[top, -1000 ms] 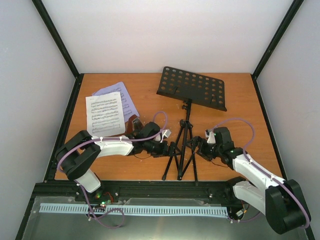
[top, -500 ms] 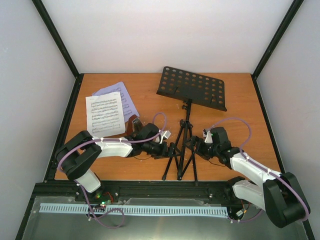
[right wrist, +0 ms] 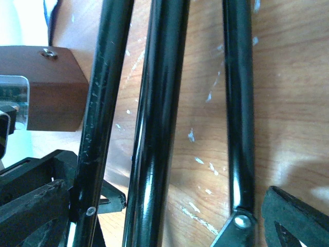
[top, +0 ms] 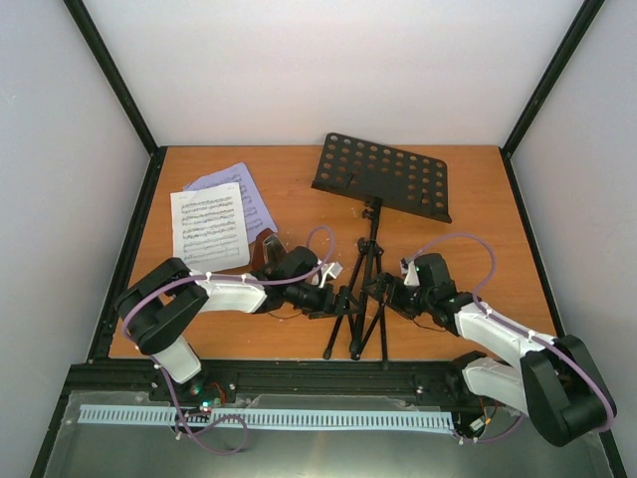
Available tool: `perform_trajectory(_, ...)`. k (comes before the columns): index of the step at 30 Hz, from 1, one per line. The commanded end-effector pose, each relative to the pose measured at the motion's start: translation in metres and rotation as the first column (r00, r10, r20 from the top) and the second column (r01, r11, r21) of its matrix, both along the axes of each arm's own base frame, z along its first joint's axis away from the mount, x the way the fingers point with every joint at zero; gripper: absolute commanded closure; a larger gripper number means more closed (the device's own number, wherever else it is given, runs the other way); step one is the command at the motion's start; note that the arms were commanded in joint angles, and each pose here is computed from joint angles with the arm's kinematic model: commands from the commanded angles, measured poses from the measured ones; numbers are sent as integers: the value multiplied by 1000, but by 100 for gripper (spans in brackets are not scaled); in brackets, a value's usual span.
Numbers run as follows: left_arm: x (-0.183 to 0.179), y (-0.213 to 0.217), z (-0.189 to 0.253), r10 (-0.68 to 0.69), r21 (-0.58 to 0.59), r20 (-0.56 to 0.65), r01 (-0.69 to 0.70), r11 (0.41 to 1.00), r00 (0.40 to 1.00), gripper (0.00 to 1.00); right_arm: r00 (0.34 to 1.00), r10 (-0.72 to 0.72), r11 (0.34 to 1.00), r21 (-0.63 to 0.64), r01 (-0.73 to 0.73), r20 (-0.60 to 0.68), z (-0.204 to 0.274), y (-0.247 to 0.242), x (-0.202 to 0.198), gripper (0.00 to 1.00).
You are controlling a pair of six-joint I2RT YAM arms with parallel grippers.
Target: Pack up the instrument practice props
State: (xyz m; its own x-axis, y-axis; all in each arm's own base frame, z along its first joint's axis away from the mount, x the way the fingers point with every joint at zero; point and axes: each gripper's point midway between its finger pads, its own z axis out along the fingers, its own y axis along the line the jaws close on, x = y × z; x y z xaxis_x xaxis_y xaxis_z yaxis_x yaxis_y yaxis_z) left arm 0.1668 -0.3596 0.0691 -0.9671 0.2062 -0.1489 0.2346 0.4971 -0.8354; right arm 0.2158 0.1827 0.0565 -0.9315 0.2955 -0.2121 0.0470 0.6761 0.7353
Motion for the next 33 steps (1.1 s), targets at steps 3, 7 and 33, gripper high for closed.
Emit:
perform_trajectory(3,-5,-7,-6,-42,-10,-5,42,999,999,0,998,32,999,-35,-34,-52,-18,4,-11,0)
perform_trajectory(7,-6,-9,-6,-49,-20,-3,49,999,999,1,998,25,999,-42,-28,-51,-20,5,-10,4)
perform_trajectory(33,-2,-42,7,-115,-27,103,119,993,988,14,1000,13,998,-54,-13,-12,-17,14,-1,31)
